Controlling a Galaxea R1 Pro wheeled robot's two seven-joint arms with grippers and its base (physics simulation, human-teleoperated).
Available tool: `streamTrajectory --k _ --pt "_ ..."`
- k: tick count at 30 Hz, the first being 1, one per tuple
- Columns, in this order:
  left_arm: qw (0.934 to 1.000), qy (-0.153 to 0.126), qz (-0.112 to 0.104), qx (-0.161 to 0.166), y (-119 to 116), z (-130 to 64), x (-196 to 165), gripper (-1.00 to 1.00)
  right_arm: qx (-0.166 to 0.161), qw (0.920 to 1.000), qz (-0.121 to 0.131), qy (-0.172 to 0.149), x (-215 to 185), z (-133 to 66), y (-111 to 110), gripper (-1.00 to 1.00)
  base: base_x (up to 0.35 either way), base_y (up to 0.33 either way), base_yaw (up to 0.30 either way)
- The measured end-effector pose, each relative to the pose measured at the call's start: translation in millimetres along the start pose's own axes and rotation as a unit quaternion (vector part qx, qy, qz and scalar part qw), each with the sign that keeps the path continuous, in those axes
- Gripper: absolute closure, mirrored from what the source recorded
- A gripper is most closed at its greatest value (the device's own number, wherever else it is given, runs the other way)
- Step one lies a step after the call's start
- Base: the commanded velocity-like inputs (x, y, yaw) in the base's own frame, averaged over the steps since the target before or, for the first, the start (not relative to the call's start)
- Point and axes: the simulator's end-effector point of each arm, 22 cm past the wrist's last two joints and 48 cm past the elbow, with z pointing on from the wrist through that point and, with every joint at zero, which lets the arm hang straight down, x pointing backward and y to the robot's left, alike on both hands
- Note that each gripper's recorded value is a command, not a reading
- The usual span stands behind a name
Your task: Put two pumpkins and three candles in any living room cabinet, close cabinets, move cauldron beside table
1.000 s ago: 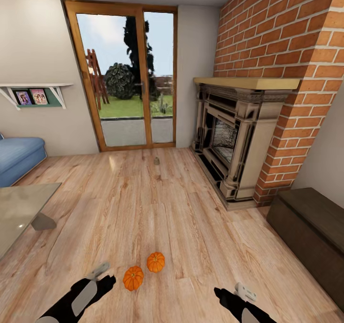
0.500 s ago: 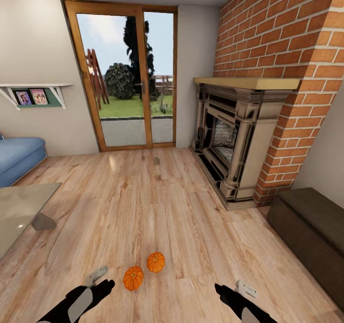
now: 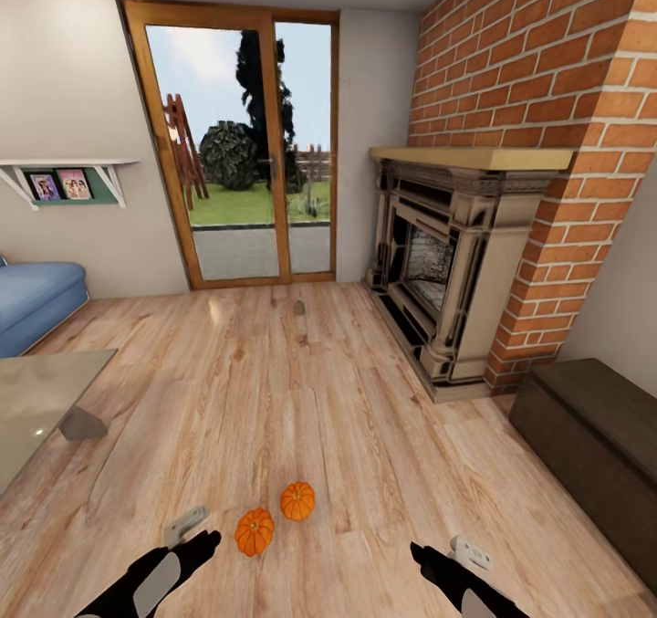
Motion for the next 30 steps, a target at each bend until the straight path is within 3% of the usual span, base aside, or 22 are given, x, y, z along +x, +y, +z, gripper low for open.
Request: streamTrajectory --k 30 --pt "1.0 -0.002 -0.002 -0.008 20.1 44.6 25.3 -1.0 0.001 0.9999 0.0 -0.012 23.5 39.7 -19.9 -1.0 0.0 0.0 0.0"
